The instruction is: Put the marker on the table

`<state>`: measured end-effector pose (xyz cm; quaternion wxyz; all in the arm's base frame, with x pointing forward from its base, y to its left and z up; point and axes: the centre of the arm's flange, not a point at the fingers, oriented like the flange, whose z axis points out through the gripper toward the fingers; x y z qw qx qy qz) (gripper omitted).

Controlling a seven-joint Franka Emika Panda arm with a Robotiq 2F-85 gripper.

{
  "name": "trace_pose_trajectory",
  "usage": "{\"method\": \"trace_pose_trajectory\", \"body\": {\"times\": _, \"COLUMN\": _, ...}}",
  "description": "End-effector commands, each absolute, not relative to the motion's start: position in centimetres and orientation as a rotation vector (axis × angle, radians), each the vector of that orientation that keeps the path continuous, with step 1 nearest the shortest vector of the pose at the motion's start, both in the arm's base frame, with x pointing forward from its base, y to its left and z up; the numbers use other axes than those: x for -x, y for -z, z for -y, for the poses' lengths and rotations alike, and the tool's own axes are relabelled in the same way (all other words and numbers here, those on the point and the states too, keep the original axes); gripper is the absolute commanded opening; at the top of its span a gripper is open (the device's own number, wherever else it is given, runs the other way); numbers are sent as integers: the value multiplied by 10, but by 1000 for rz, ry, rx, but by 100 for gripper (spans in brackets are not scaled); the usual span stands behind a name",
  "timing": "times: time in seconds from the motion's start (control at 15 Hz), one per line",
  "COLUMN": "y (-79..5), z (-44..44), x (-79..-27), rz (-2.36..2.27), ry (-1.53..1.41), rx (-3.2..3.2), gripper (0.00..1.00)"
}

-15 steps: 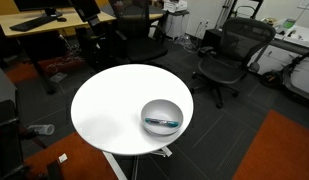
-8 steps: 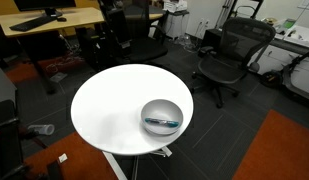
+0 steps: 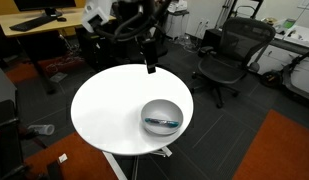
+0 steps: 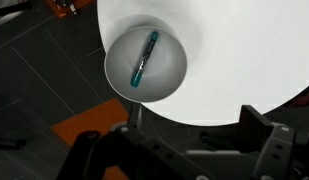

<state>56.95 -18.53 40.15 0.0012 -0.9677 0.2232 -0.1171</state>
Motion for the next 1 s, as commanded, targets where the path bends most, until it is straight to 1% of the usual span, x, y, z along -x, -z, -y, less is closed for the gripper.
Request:
{"method": "trace_pose_trajectory", "body": {"times": 0.0, "y": -379, "z": 202, "x": -602, "rz": -799, "ry": 380, "rx": 2990, "gripper": 100}}
{"method": "trace_pose_trajectory", "body": {"times": 0.93, "y": -277, "z": 248, "x": -643, "rz": -1002, "ry": 224, "rx": 2948, "gripper": 100}}
